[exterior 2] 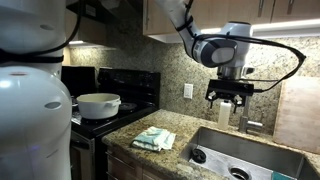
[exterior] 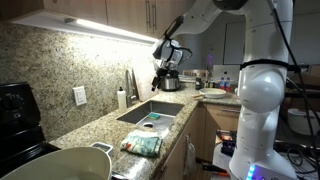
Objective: Push the faucet to the left.
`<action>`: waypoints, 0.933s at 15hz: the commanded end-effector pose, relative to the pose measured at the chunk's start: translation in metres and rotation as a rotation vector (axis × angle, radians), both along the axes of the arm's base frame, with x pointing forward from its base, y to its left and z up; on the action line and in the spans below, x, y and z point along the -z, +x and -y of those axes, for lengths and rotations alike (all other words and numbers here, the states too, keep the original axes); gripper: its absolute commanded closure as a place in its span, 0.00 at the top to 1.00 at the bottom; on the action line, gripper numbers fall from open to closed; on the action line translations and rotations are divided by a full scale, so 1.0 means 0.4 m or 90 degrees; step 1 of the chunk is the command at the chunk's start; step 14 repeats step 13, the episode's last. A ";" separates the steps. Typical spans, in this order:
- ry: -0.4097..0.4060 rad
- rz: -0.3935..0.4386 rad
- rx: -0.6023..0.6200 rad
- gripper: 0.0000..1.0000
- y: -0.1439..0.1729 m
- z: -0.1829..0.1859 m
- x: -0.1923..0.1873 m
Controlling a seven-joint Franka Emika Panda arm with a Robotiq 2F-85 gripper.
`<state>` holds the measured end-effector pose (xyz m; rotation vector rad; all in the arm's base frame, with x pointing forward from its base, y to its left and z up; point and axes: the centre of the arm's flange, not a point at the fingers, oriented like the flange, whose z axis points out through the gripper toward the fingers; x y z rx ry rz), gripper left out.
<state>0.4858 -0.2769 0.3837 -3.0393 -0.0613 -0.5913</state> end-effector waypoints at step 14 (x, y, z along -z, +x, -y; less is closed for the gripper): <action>0.007 -0.041 0.103 1.00 -0.150 -0.039 -0.091</action>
